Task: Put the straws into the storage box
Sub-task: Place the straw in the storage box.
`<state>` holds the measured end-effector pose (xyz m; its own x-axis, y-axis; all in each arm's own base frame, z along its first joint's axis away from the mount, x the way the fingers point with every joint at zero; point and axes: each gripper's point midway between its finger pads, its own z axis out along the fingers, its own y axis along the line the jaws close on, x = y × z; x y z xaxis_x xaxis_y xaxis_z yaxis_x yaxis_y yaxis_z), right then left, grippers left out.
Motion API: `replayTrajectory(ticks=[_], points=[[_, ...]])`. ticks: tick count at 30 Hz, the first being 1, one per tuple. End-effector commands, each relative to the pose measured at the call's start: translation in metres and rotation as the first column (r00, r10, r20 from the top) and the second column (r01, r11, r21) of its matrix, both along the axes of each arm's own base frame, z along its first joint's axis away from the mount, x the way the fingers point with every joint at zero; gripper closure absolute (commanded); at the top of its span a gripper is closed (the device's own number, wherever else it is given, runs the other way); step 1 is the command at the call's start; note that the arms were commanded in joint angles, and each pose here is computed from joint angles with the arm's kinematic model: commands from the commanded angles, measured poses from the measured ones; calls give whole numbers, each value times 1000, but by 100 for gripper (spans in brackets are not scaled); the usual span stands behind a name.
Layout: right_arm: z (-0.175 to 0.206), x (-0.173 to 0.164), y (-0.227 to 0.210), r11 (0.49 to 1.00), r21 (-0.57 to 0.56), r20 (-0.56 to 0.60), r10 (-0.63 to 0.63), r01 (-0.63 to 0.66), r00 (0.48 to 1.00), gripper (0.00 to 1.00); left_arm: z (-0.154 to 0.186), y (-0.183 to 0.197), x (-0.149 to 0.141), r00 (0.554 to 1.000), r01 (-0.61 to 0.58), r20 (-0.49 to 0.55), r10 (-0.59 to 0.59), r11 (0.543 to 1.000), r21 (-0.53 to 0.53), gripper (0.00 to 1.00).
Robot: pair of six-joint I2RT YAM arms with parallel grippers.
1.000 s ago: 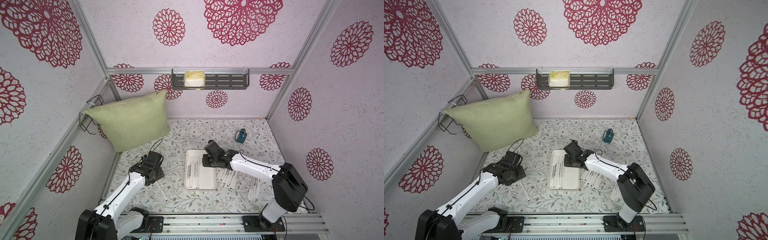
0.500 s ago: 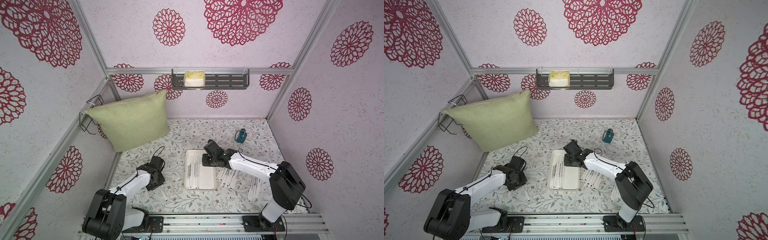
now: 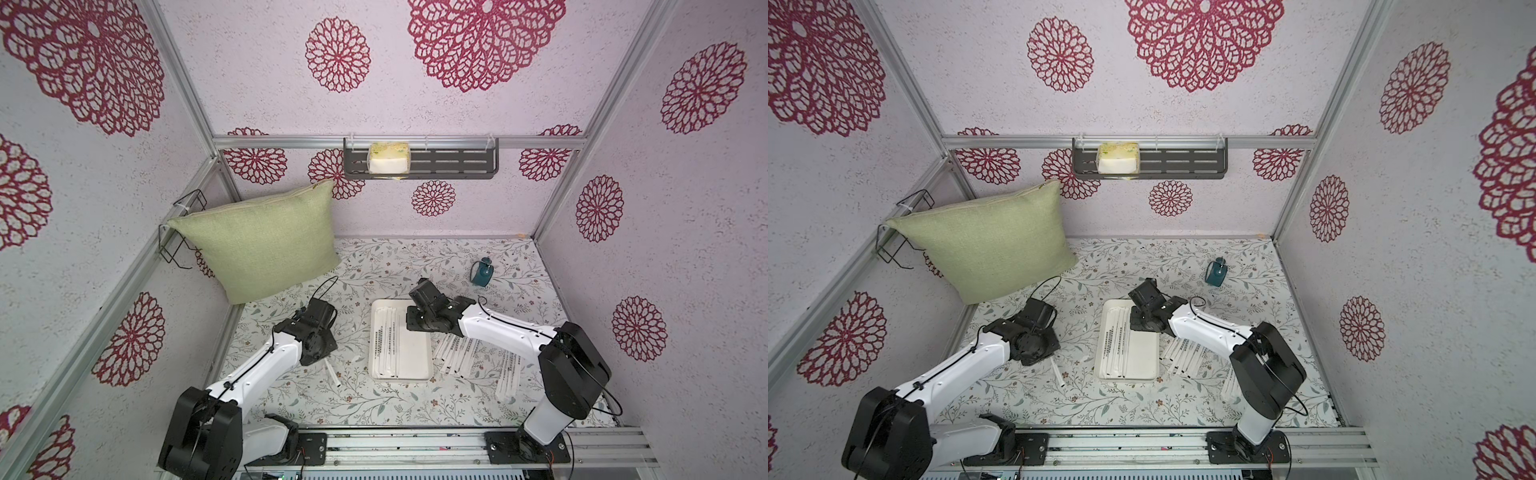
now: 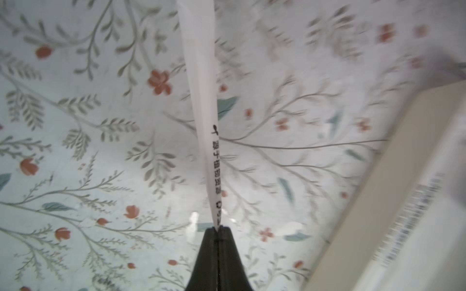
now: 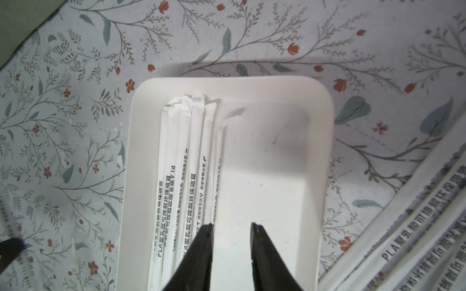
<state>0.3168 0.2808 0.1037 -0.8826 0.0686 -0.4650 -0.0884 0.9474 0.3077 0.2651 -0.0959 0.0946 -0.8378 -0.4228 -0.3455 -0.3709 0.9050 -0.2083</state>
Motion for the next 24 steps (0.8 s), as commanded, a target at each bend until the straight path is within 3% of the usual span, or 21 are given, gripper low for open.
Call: replayTrajectory(ticks=[1, 6, 10, 21, 24], points=[[21, 12, -21, 998, 30, 46, -51, 50, 998, 68, 32, -52, 19, 987, 143, 77, -140, 989, -37, 95], [28, 25, -59, 990, 35, 69, -135, 133, 988, 68, 32, -153, 51, 930, 363, 100, -354, 928, -81, 95], [33, 28, -85, 983, 26, 85, -182, 181, 980, 68, 11, -201, 63, 883, 468, 76, -462, 880, -81, 94], [23, 24, -95, 980, 37, 65, -199, 197, 978, 68, -42, -228, 49, 830, 552, -43, -556, 830, -78, 94], [22, 24, -93, 979, 46, 63, -200, 197, 978, 69, -65, -225, 44, 829, 547, -98, -551, 835, -65, 93]])
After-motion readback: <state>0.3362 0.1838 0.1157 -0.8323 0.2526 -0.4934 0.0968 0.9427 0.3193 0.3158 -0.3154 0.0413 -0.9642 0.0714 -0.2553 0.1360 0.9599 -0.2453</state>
